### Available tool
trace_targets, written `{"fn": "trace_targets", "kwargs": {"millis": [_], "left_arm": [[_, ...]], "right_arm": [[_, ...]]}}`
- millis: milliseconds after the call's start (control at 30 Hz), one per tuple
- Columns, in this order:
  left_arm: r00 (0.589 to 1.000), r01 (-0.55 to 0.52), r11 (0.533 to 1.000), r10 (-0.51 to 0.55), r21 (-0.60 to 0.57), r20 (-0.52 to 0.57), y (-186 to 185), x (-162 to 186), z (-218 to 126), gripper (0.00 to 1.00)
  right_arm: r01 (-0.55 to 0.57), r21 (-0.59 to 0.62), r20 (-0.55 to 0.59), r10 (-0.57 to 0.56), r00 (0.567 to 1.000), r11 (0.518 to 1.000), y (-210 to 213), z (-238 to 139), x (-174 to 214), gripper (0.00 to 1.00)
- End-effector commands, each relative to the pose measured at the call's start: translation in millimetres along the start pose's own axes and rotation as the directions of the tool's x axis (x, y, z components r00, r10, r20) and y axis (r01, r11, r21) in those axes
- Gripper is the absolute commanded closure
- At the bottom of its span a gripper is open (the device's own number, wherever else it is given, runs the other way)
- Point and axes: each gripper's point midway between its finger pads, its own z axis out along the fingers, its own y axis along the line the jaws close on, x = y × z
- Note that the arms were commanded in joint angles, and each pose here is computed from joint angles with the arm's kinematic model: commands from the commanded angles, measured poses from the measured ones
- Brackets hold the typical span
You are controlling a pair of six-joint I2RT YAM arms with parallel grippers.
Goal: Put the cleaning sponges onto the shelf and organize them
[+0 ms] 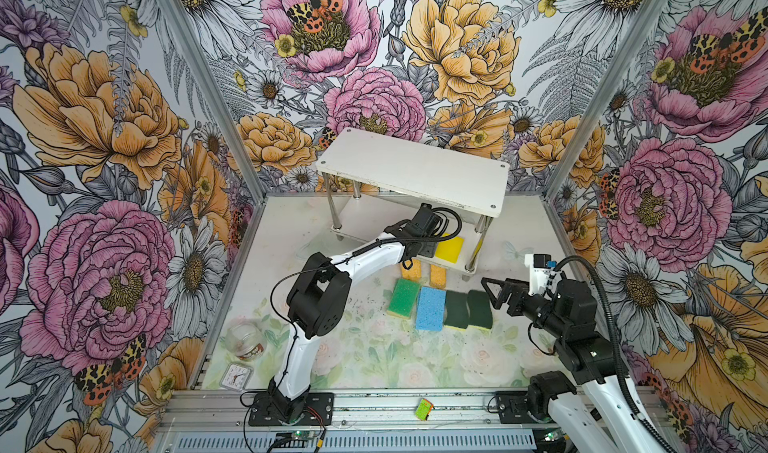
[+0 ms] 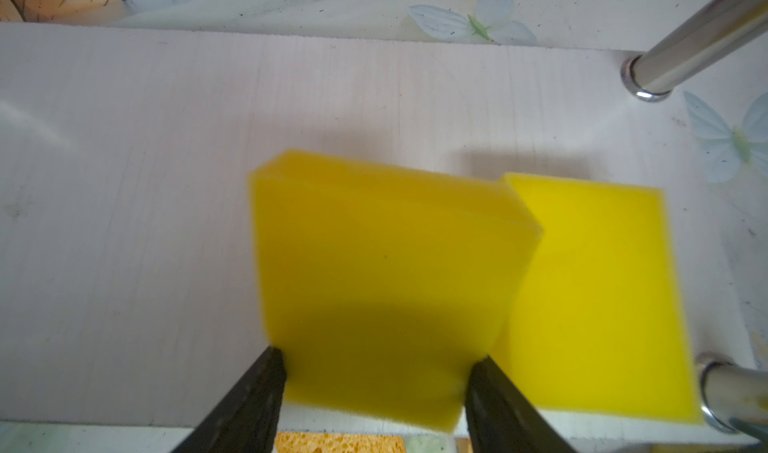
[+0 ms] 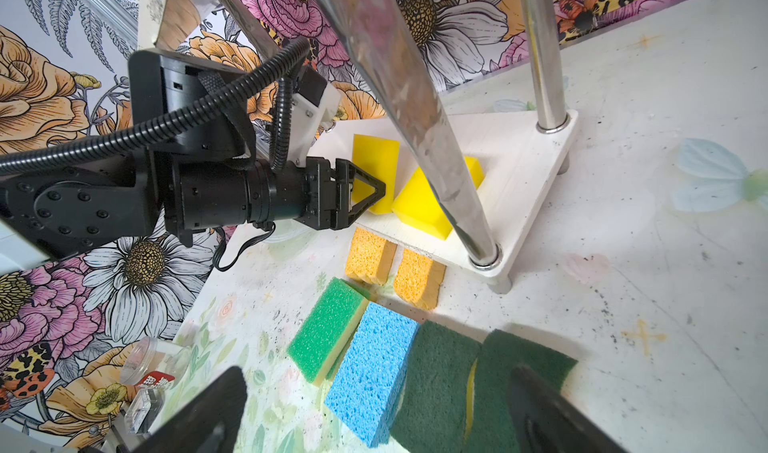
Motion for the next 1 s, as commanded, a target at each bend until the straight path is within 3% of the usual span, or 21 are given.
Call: {"fn": "trace_targets", "kwargs": {"millis": [0,967], "left_arm": [[0.999,0.033,0.999,-0.033,0.009,0.016,4.3,-8.6,-6.9,0.33],[0.999,0.045,0.998,-0.045,0.035,0.014,-0.2,-10.9,-6.8,0.3]], "right_arm": [[-0.004,0.0,-0.002,0.004,1.0,1.0,-0.7,0.0,3.0,0.0],[-0.004,0.001,-0.004,0.004,1.0,1.0,-1.6,0.3,4.5,0.0]]}}
